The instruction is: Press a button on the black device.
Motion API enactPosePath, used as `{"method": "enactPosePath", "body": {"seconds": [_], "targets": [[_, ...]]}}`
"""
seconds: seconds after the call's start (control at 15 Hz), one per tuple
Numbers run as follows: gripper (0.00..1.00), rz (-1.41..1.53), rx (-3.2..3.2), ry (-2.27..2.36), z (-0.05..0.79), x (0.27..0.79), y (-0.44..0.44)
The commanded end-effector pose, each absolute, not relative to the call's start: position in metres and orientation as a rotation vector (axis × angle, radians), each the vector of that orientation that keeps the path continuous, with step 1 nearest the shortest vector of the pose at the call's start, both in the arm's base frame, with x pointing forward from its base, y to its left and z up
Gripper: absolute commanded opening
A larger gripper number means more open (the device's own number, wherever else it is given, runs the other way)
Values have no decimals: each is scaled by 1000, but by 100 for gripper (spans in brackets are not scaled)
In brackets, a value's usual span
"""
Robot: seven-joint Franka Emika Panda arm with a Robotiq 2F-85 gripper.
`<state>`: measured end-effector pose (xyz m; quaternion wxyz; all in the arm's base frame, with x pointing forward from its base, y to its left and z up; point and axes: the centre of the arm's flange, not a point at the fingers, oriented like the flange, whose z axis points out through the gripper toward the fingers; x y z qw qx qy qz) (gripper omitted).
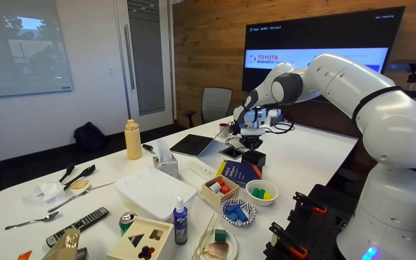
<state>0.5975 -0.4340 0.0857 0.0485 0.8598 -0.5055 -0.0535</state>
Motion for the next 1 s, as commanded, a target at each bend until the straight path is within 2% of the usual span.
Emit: {"method": "enactPosePath", "body": {"seconds": [0.0,0.93], "targets": [[0,-157,2611,-1585,79,614,-440],[0,-206,2590,-1602,57,601,-434]]}}
